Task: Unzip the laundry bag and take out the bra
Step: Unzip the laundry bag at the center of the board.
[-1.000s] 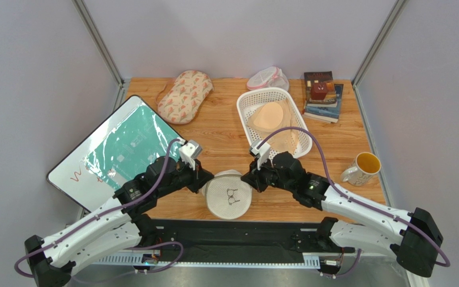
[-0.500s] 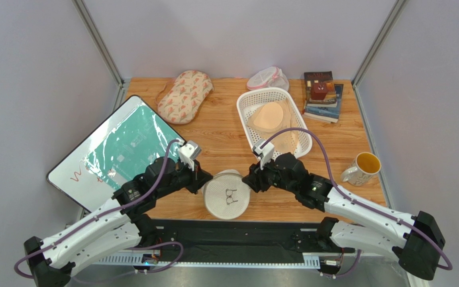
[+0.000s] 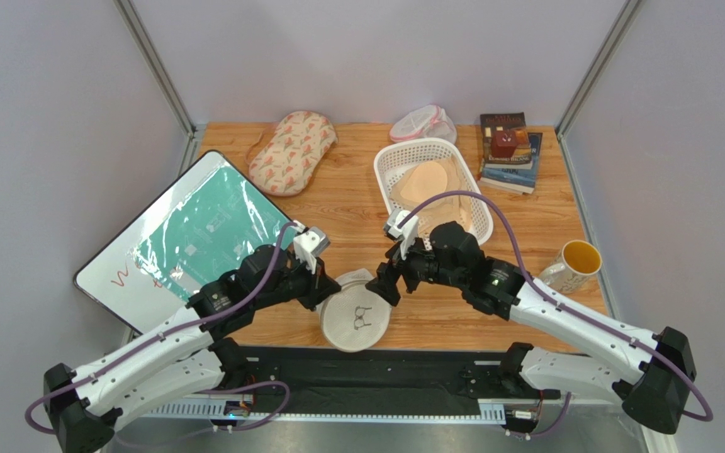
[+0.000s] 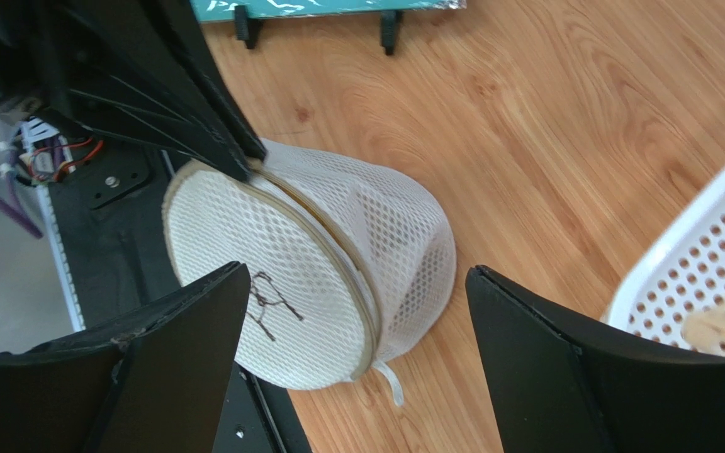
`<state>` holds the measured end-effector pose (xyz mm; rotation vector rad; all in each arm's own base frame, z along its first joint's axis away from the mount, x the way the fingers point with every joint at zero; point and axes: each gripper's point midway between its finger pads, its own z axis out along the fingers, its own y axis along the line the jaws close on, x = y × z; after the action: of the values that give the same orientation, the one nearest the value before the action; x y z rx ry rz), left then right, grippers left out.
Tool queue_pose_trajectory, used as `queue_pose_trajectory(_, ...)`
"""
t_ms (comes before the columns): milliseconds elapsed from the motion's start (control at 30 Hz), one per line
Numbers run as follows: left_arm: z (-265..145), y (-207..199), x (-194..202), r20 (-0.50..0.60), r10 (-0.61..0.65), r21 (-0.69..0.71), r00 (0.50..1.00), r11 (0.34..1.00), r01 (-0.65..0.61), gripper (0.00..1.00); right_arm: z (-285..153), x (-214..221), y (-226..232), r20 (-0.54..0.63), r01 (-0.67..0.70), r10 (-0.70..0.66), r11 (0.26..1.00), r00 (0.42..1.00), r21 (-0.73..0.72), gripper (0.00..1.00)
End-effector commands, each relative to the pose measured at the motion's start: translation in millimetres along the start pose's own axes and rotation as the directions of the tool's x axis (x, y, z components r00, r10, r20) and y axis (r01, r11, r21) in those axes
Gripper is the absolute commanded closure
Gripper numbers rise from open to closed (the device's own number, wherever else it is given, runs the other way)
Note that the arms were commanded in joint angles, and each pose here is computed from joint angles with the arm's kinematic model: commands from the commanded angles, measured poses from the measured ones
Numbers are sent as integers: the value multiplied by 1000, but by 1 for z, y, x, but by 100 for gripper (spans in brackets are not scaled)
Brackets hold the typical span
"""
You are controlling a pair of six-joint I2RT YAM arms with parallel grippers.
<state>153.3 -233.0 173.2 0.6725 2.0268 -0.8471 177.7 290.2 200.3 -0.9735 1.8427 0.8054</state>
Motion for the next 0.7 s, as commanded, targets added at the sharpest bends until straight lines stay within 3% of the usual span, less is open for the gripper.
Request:
queue_pose_trajectory(0,1,-13,-16,27,37,63,999,997,-39,100,4,-29,29,67,121,-110,975,992,-186,10)
queue_pose_trajectory(300,3,-22,-19,17,62,114,998,991,-64,100,27,-5,44,27,137,-136,938,990,-320,12)
queue_pose_trajectory(667,-2,-44,-21,12,91,234,996,968,-91,100,49,15,39,-8,132,-143,935,990,-328,14)
